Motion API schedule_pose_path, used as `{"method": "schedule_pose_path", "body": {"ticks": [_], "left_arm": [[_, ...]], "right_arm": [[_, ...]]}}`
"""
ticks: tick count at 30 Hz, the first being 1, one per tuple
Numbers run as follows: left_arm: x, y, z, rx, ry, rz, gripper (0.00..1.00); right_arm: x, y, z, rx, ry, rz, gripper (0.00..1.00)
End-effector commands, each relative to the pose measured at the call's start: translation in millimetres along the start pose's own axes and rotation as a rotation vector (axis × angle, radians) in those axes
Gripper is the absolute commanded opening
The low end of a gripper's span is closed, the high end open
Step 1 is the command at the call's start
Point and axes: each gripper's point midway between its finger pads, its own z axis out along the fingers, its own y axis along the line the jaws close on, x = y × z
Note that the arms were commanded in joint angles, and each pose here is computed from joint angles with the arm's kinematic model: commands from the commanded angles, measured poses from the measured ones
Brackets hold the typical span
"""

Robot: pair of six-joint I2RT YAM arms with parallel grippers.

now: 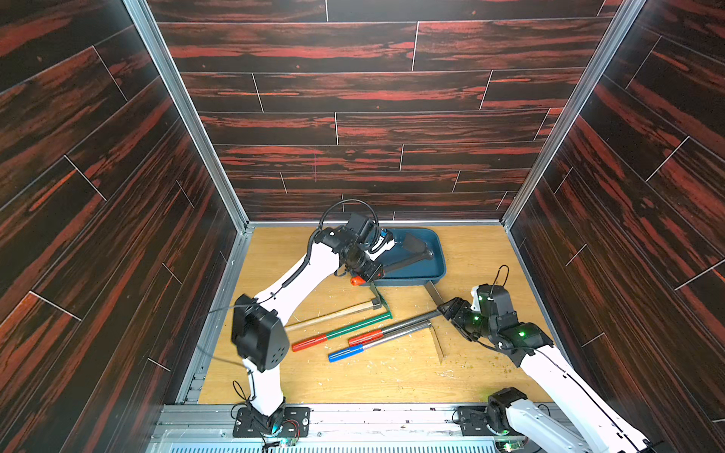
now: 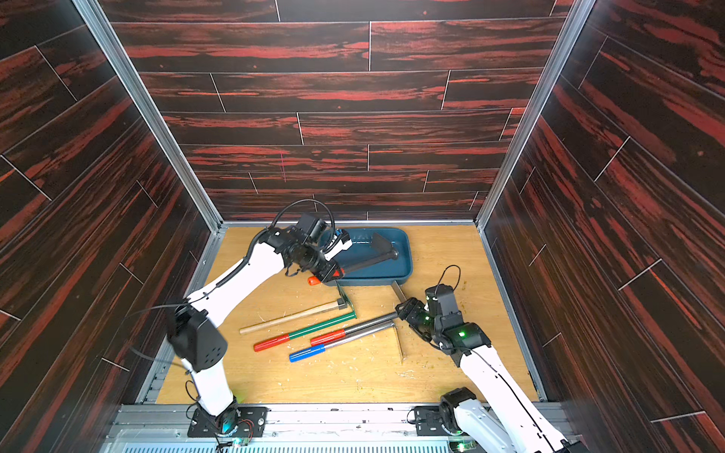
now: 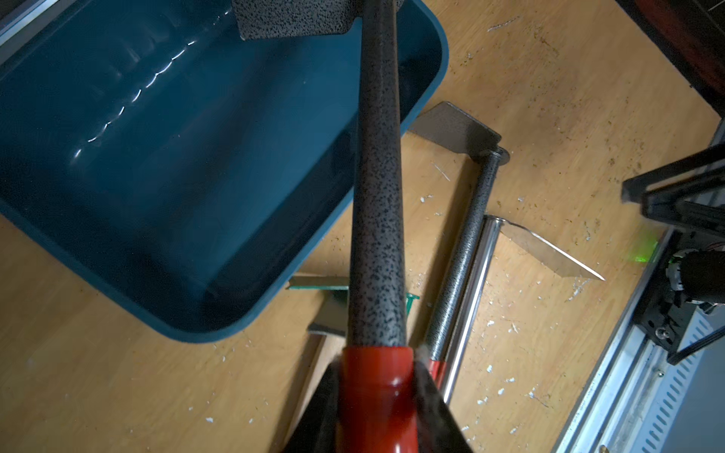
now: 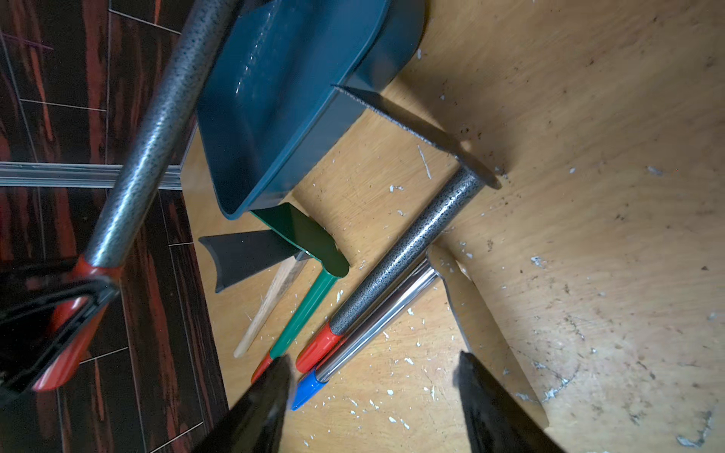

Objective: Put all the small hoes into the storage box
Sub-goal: Place the hoe in the storage box.

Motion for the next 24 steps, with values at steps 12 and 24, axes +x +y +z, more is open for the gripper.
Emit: {"method": "schedule_pose_path", "body": {"ticks": [12,24], "left_arm": [[-36,21,10,0.037,-0.077,0.113,0.00],[-47,40,30,0.052,-0.052,0.159,0.00]], "right_arm": [[-1,-12,6,-0.012,0.038,-0.011,0.71],[-4,-14,14,-0.022,0.057,-0.007,0.70]]}}
